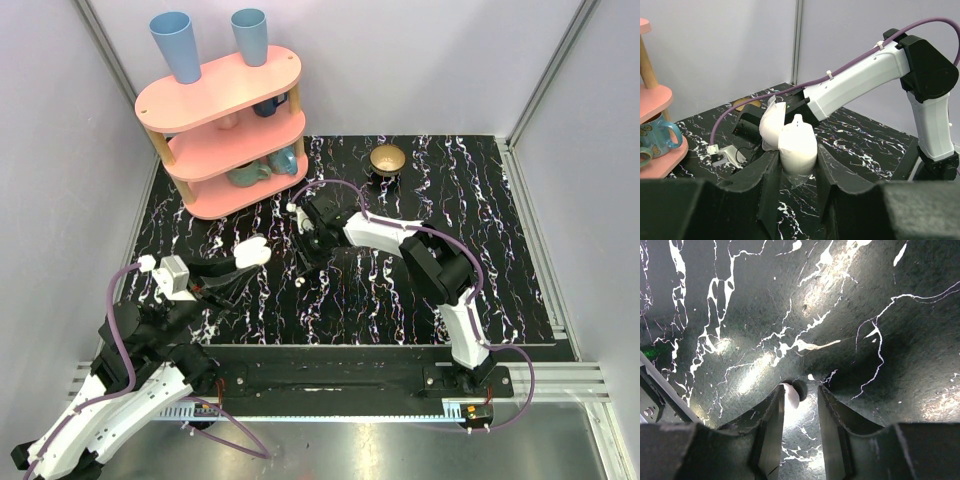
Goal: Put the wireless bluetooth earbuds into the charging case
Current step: Pick up the left earbud from the center of the board.
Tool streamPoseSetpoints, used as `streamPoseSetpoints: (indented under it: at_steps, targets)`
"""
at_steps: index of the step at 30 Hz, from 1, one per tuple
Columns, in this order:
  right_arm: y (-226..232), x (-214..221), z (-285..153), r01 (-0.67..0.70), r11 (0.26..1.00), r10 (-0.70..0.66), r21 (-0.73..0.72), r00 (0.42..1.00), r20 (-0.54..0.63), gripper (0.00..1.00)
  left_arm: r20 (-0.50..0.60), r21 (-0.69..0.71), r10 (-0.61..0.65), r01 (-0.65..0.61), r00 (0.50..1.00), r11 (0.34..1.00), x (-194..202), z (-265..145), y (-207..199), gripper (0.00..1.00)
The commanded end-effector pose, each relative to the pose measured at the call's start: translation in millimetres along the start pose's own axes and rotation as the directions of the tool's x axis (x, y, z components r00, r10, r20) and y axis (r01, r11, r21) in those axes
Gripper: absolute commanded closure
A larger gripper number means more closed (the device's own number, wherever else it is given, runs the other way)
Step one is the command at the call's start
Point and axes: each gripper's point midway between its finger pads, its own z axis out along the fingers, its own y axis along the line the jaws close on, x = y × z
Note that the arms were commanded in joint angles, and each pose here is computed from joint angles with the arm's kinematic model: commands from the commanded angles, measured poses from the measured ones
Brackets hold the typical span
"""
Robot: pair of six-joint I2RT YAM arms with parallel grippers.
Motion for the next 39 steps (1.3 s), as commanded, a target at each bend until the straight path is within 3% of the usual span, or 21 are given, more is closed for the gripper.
streamPoseSetpoints:
  at_steps: [1,21,39]
  targets:
    - [2.0,3.4,7.7,0.046,0.999,-0.046,0.0,0.999,-0.009,0.6,0.071,-0.016,-0.006,0.007,0.997,1.0,-20.4,1.0,1.5,1.0]
    - [-22.2,45.9,14.9,0.084,0.989,-0.073,0.122,0.993,-0.09,0.68,0.059,-0.006,-0.008,0.009,0.998,1.0,-17.3,5.8,0.3,1.0]
    - [-19.1,54.6,7.3,0.075,0.991,-0.066,0.112,0.995,-0.077,0.73,0.058,-0.005,-0.01,0.01,0.998,1.0,-15.8,6.2,0.2,1.0]
